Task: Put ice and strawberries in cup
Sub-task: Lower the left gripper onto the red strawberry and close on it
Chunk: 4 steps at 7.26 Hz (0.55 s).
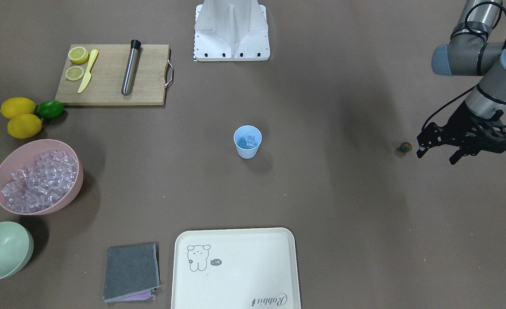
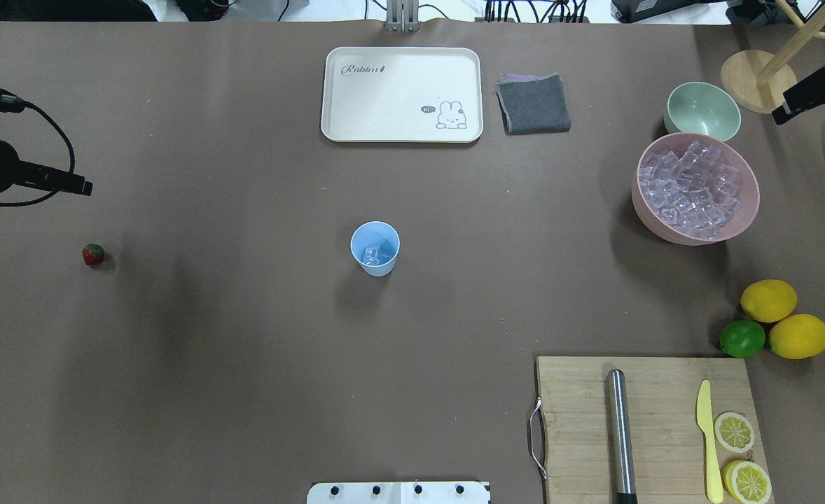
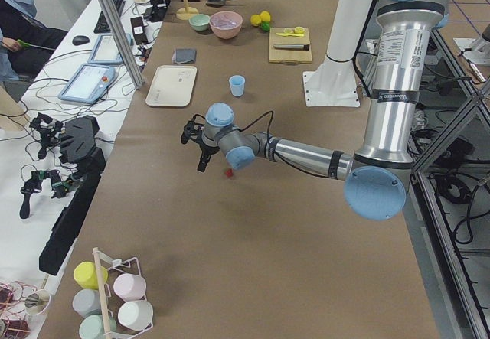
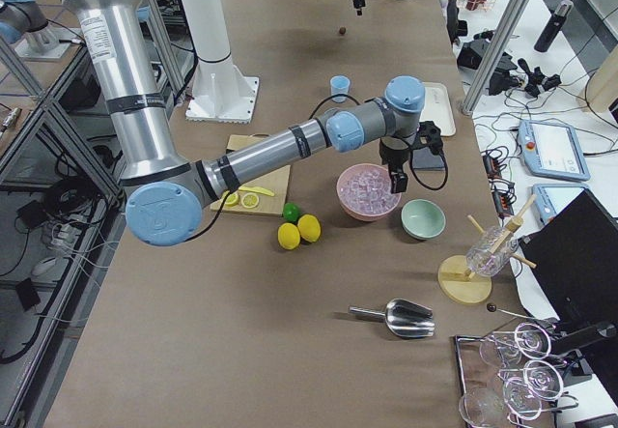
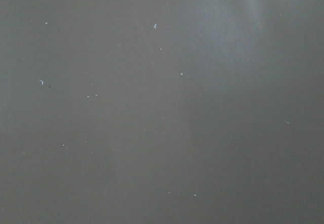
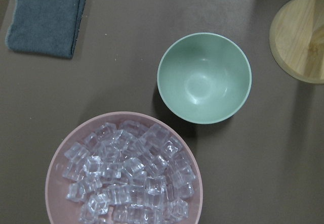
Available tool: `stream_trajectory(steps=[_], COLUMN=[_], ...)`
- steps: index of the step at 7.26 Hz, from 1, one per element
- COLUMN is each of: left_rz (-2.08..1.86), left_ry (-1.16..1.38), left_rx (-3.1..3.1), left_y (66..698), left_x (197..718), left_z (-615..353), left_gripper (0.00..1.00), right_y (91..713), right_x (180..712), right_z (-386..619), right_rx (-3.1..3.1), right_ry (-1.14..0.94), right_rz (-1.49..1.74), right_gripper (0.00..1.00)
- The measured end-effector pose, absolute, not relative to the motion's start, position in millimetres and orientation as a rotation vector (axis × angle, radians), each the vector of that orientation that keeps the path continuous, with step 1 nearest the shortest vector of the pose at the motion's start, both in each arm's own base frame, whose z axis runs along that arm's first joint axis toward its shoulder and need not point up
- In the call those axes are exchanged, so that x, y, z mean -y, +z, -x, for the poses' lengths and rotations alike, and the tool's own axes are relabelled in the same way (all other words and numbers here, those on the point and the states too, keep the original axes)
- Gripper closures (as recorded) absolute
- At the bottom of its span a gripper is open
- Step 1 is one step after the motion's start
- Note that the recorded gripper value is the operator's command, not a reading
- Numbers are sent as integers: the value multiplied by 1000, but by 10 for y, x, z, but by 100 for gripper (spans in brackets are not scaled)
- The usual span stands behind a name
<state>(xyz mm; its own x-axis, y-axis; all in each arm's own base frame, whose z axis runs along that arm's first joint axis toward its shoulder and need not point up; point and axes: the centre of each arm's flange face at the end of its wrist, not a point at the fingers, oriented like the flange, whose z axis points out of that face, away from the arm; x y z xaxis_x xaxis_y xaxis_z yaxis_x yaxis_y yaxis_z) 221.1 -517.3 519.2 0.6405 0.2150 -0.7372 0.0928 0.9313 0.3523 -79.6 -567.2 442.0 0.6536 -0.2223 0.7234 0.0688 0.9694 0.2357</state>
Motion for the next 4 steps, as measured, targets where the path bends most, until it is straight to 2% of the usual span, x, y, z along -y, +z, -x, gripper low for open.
stream_trajectory(steps=[4], left_rz=[-333], left_ry=[107], left_rx=[-869], left_y=[5461], left_x=[4951], left_z=[-2581], left_gripper=[3], right_y=[4468], right_x=[5450], right_z=[754], right_rx=[841], right_ry=[-174], right_rz=[-196], right_gripper=[2])
